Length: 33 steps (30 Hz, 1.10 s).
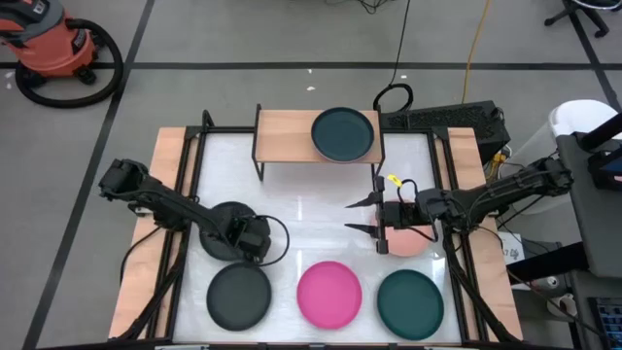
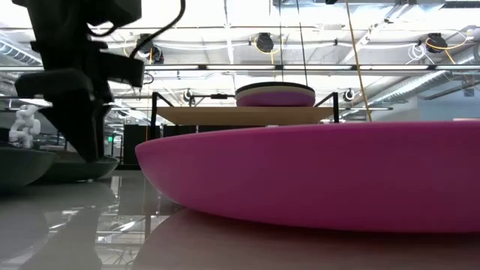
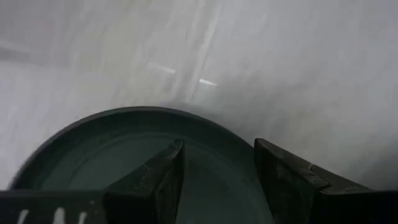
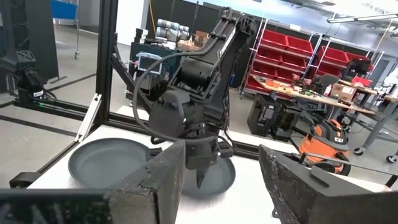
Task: Place and stack plates onto a shelf
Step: Stack the top black plate on top of the dark blue plate on top of the shelf
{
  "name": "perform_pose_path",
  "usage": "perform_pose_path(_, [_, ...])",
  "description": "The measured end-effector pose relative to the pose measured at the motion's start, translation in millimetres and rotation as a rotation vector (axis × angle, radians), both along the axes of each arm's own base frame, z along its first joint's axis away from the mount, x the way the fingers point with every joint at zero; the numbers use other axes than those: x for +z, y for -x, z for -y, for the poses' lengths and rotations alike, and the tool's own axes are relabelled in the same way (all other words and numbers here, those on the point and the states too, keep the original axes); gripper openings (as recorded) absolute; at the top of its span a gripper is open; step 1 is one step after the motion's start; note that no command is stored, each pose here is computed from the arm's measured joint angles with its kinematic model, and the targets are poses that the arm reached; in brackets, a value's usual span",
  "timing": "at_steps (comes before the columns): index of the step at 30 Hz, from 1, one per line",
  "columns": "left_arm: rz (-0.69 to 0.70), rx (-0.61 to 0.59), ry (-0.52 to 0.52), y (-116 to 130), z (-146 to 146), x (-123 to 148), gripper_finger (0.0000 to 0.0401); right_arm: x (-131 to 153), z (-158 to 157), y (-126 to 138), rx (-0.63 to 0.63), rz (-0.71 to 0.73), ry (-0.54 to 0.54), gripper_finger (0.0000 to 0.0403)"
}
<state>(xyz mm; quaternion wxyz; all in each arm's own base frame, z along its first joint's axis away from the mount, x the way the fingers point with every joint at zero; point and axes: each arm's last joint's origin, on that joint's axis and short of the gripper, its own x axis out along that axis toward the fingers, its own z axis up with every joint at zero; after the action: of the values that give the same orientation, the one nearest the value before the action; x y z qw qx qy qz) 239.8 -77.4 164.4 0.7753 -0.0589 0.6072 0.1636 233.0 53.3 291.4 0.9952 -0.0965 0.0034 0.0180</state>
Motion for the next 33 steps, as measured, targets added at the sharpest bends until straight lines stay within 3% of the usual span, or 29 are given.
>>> perform_pose_path(7, [-0.053, 0.014, -0.015, -2.5, -0.6, -12.5, 0.0198, -0.8, 0.0, -0.1, 0.0, -0.009, -0.005, 0.0187])
perform_pose_path(22, [-0.058, -0.01, -0.01, -6.4, -14.9, -6.6, 0.0198, -1.3, 0.0, -0.1, 0.0, -0.014, -0.019, 0.0187])
perform_pose_path(30, [-0.124, -0.084, -0.037, -13.4, -16.3, 18.4, 0.0198, -1.5, 0.0, -0.1, 0.0, -0.016, -0.019, 0.0187])
perform_pose_path(33, [-0.162, -0.139, -0.091, -9.1, -10.3, 31.8, 0.0198, -1.5, 0.0, -0.1, -0.001, -0.016, -0.028, 0.0187])
